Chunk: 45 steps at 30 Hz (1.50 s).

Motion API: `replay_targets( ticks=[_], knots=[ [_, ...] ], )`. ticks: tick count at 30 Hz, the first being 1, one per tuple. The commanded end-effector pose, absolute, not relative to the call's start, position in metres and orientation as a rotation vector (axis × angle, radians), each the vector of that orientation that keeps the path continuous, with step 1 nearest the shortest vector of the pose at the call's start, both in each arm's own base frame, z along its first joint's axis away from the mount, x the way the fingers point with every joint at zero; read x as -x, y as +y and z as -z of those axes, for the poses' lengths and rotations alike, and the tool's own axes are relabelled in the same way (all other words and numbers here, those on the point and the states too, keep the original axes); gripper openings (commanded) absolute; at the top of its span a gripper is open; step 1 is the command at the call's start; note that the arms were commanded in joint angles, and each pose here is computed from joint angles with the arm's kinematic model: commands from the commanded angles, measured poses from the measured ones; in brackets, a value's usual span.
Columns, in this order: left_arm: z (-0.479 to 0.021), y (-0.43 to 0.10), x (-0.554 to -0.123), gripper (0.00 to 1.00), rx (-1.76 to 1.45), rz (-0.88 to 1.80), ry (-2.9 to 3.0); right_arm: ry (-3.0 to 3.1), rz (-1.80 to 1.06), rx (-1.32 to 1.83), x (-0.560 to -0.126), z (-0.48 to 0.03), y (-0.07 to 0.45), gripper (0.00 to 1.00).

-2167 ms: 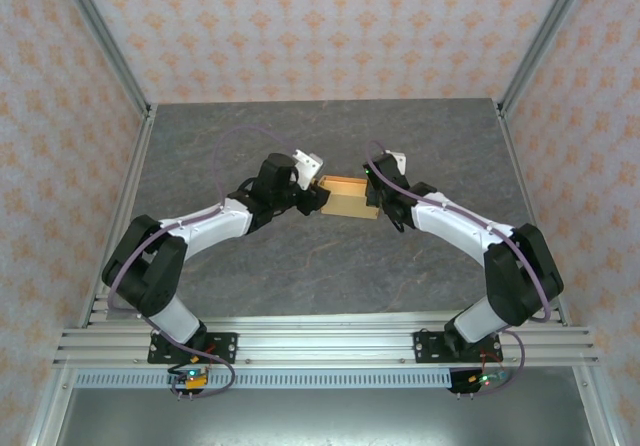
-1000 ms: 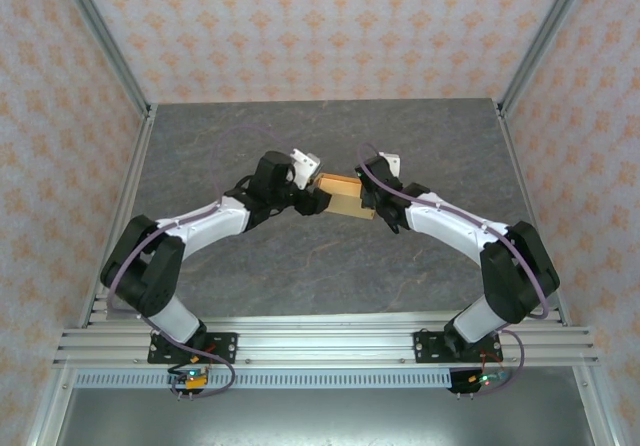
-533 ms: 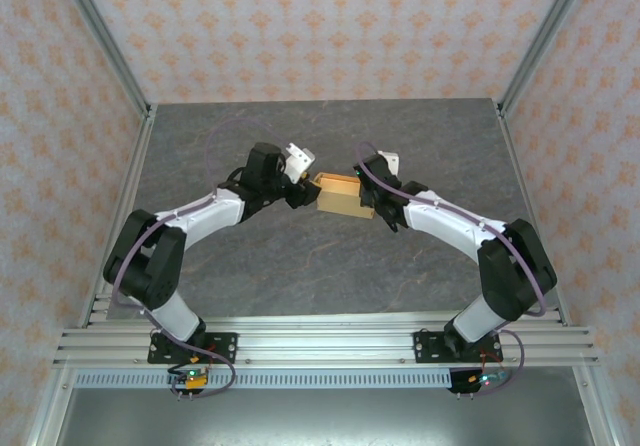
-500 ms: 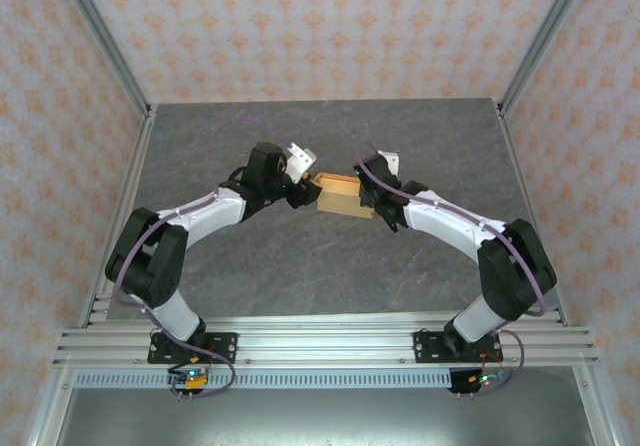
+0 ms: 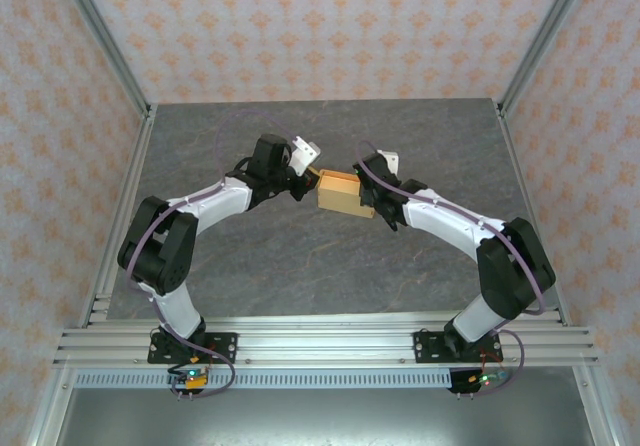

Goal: Fold the paper box

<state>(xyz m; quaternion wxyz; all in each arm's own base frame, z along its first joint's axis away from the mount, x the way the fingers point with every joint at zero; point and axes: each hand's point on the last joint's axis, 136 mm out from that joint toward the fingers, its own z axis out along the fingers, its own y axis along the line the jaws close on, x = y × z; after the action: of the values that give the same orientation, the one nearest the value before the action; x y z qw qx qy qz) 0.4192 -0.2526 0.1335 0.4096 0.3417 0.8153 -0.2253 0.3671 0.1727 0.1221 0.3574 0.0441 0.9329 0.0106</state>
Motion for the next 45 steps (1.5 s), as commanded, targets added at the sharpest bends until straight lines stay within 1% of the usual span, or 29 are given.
replay_targets(
  ticks=[1, 6, 7, 8, 9, 10, 13, 15, 17, 19, 21, 23, 28, 31, 32, 35, 36, 39, 45],
  knots=[
    [-0.136, -0.260, -0.418, 0.00, -0.857, 0.610, 2.060, 2.429, -0.008, -0.123, -0.365, -0.117, 0.172, 0.15],
    [-0.141, -0.263, -0.418, 0.00, -0.827, 0.642, 2.054, 2.431, -0.014, -0.146, -0.366, -0.115, 0.173, 0.15],
    [-0.141, -0.262, -0.419, 0.05, -0.819, 0.633, 2.058, 2.432, -0.011, -0.143, -0.365, -0.115, 0.173, 0.15],
    [-0.140, -0.260, -0.420, 0.13, -0.809, 0.618, 2.065, 2.436, -0.007, -0.144, -0.365, -0.113, 0.173, 0.15],
    [-0.139, -0.259, -0.421, 0.18, -0.810, 0.607, 2.069, 2.433, -0.008, -0.144, -0.365, -0.113, 0.173, 0.15],
    [-0.137, -0.258, -0.421, 0.21, -0.816, 0.598, 2.076, 2.433, -0.009, -0.144, -0.365, -0.114, 0.173, 0.15],
    [-0.134, -0.257, -0.424, 0.21, -0.820, 0.579, 2.093, 2.434, -0.011, -0.144, -0.364, -0.113, 0.173, 0.14],
    [-0.133, -0.257, -0.426, 0.20, -0.819, 0.574, 2.098, 2.435, -0.014, -0.144, -0.364, -0.112, 0.173, 0.14],
    [-0.134, -0.259, -0.428, 0.13, -0.817, 0.582, 2.090, 2.435, -0.012, -0.142, -0.363, -0.112, 0.172, 0.14],
    [-0.136, -0.261, -0.430, 0.11, -0.813, 0.587, 2.086, 2.435, -0.014, -0.145, -0.364, -0.112, 0.172, 0.14],
    [-0.138, -0.262, -0.432, 0.12, -0.810, 0.590, 2.085, 2.436, -0.012, -0.146, -0.363, -0.112, 0.172, 0.14],
    [-0.137, -0.264, -0.432, 0.16, -0.816, 0.590, 2.093, 2.436, -0.014, -0.146, -0.363, -0.111, 0.172, 0.14],
    [-0.132, -0.263, -0.435, 0.20, -0.792, 0.578, 2.114, 2.435, -0.016, -0.148, -0.363, -0.111, 0.172, 0.13],
    [-0.130, -0.262, -0.436, 0.20, -0.782, 0.572, 2.127, 2.438, -0.014, -0.149, -0.363, -0.110, 0.172, 0.13],
    [-0.130, -0.262, -0.437, 0.19, -0.780, 0.571, 2.130, 2.438, -0.014, -0.148, -0.363, -0.110, 0.172, 0.13],
    [-0.130, -0.260, -0.438, 0.03, -0.760, 0.556, 2.146, 2.439, -0.009, -0.152, -0.363, -0.110, 0.171, 0.13],
    [-0.132, -0.259, -0.439, 0.00, -0.742, 0.552, 2.152, 2.439, -0.005, -0.155, -0.363, -0.109, 0.171, 0.13],
    [-0.140, -0.254, -0.442, 0.00, -0.646, 0.547, 2.164, 2.444, 0.002, -0.157, -0.362, -0.107, 0.171, 0.13],
    [-0.157, -0.257, -0.435, 0.00, -0.545, 0.630, 2.167, 2.432, 0.072, -0.139, -0.361, -0.106, 0.174, 0.13]
  ],
)
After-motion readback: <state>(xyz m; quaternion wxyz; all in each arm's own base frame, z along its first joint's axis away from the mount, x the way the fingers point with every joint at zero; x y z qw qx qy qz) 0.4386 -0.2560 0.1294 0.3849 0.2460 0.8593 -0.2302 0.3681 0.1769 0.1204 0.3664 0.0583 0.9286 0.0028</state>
